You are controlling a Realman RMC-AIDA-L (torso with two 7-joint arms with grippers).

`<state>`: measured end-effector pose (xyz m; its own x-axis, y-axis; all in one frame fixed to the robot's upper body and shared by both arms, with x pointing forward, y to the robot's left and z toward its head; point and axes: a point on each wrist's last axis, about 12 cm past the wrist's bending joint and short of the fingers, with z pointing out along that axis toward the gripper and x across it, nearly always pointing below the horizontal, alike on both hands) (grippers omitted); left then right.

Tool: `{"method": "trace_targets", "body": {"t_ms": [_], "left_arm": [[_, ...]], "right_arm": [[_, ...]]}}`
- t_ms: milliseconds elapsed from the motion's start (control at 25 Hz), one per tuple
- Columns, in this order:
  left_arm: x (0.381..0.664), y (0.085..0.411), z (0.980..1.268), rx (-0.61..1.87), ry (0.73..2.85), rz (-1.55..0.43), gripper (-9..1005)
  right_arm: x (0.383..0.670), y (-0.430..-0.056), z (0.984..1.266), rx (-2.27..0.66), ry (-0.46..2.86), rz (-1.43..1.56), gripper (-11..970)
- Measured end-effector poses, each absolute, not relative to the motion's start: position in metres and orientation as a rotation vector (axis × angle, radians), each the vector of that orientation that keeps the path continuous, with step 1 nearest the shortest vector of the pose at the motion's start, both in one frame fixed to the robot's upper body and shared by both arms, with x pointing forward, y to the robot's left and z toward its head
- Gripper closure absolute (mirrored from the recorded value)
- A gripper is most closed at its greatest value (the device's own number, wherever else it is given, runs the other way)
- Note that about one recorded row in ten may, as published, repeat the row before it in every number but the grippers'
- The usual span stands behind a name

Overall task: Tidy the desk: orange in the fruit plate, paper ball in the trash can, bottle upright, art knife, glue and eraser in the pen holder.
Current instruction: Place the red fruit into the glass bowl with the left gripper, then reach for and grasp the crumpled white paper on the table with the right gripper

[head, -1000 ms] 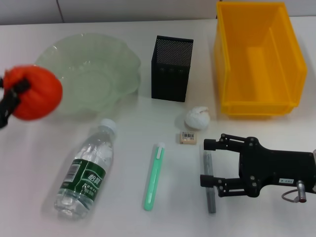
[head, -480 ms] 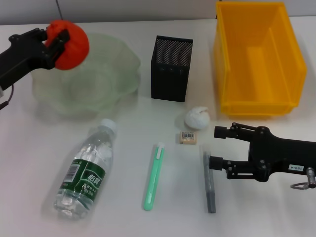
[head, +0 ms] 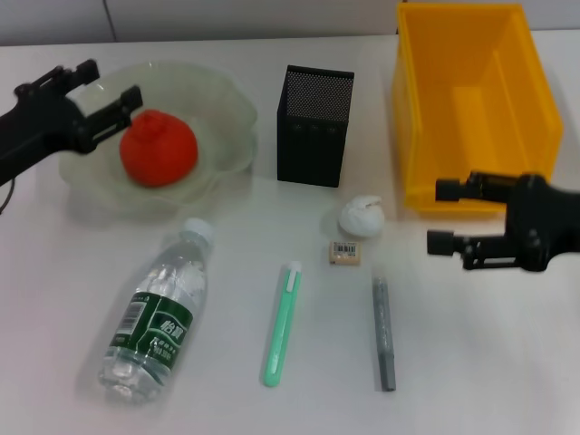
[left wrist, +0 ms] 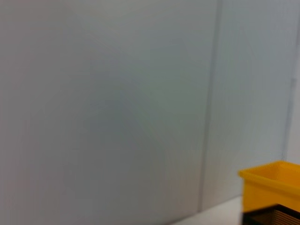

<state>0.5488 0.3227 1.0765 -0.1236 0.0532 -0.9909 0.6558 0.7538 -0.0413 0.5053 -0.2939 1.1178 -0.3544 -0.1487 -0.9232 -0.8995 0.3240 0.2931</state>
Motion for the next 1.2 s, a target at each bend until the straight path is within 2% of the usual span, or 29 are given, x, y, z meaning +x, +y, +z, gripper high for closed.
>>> {"method": "trace_targets", "body": {"t_ms": [80, 120, 160, 240, 280, 320, 440, 640, 680, 840, 1200], "left_arm": [[0.536, 0.327, 1.079, 0.628, 1.619, -0.595, 425], [0.527, 0.329, 1.08, 0.665, 1.608, -0.617, 312], [0.519, 0.329, 1.08, 0.693, 1.599, -0.642, 198], [0.506, 0.33, 1.077, 0.72, 1.587, -0.673, 194], [0.501, 0.331, 1.075, 0.72, 1.588, -0.679, 192], [0.497, 0.331, 1.073, 0.716, 1.592, -0.685, 190], [0.489, 0.331, 1.065, 0.694, 1.612, -0.702, 186], [0.484, 0.332, 1.061, 0.68, 1.626, -0.71, 187], [0.483, 0.333, 1.06, 0.678, 1.628, -0.71, 187], [0.483, 0.333, 1.06, 0.678, 1.63, -0.71, 188], [0.487, 0.327, 1.059, 0.706, 1.635, -0.708, 190]], "right_arm": [[0.519, -0.288, 1.154, -0.997, 1.816, 1.063, 116], [0.519, -0.288, 1.154, -0.997, 1.816, 1.063, 116], [0.523, -0.283, 1.167, -1.016, 1.854, 1.042, 117], [0.53, -0.266, 1.192, -1.087, 1.926, 0.978, 118], [0.536, -0.243, 1.212, -1.206, 1.98, 0.867, 118], [0.536, -0.243, 1.212, -1.206, 1.98, 0.867, 119], [0.547, -0.204, 1.227, -1.387, 2.071, 0.65, 120], [0.564, -0.153, 1.228, -1.472, 2.249, 0.398, 122], [0.567, -0.139, 1.223, -1.377, 2.345, 0.319, 122], [0.568, -0.126, 1.217, -1.204, 2.453, 0.257, 123], [0.562, -0.122, 1.199, -0.99, 2.518, 0.396, 124]]}}
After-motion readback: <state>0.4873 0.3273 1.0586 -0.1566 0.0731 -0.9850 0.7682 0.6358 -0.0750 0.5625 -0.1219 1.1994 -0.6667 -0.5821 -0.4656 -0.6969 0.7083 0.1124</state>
